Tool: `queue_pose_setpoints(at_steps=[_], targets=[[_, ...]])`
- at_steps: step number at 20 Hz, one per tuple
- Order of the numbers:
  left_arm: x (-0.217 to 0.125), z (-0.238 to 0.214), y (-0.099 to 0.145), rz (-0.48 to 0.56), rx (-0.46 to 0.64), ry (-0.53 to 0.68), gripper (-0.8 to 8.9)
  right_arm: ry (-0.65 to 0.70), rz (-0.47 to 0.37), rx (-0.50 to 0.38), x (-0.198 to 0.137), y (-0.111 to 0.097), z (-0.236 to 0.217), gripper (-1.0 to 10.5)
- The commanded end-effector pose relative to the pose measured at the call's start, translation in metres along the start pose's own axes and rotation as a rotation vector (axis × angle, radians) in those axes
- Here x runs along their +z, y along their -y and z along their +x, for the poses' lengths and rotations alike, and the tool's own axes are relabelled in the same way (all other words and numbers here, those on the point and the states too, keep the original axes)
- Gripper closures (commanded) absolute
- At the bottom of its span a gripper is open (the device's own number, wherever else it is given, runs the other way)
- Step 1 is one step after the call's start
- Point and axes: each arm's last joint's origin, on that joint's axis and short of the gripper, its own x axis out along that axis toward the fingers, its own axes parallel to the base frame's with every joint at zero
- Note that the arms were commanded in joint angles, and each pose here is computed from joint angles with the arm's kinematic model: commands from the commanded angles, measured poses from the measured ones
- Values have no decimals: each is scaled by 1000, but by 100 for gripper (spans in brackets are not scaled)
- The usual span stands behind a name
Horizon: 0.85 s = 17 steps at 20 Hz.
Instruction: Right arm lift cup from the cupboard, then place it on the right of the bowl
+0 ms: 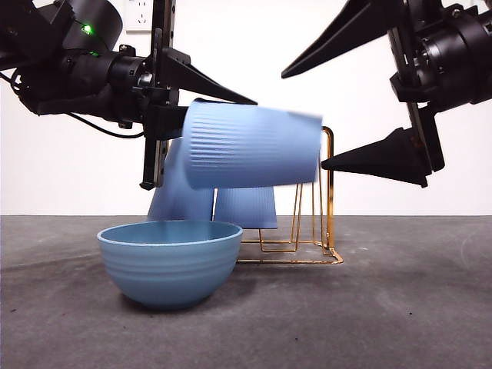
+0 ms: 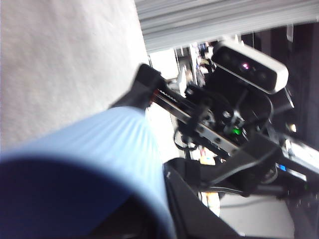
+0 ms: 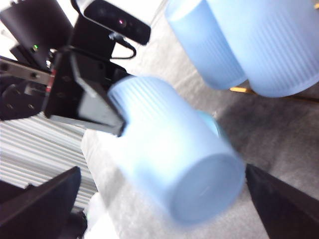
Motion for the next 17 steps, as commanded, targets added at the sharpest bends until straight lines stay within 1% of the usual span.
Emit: queue_pose_setpoints(at_steps=[1, 2, 5, 7, 8, 10, 11, 13, 15, 17], targets=[[3, 3, -2, -33, -2, -4, 803, 43, -4, 10, 7, -9, -8, 389], [4, 4, 0, -40, -4, -4, 803, 59, -2, -3, 8, -11, -14, 390], [9, 9, 7, -32, -3, 0, 802, 97, 36, -100, 7, -20, -38, 393], [12, 15, 13, -39, 17, 4, 802, 93, 37, -148, 3, -29, -55, 393], [13, 18, 15, -49, 41, 6, 802, 87, 28, -188, 0, -36, -63, 393], [13, 25, 20, -53, 112, -6, 801, 72, -37, -294, -6, -54, -81, 394], [13, 28, 24, -38, 170, -13, 802, 61, -89, -351, -8, -66, -91, 394], [14, 36, 34, 7, 296, -30, 801, 39, -181, -421, -14, -86, -109, 394], [16, 45, 44, 51, 396, -59, 802, 44, -249, -437, -23, -105, -126, 394], [19, 56, 53, 86, 452, -99, 802, 73, -290, -443, -35, -121, -142, 394]])
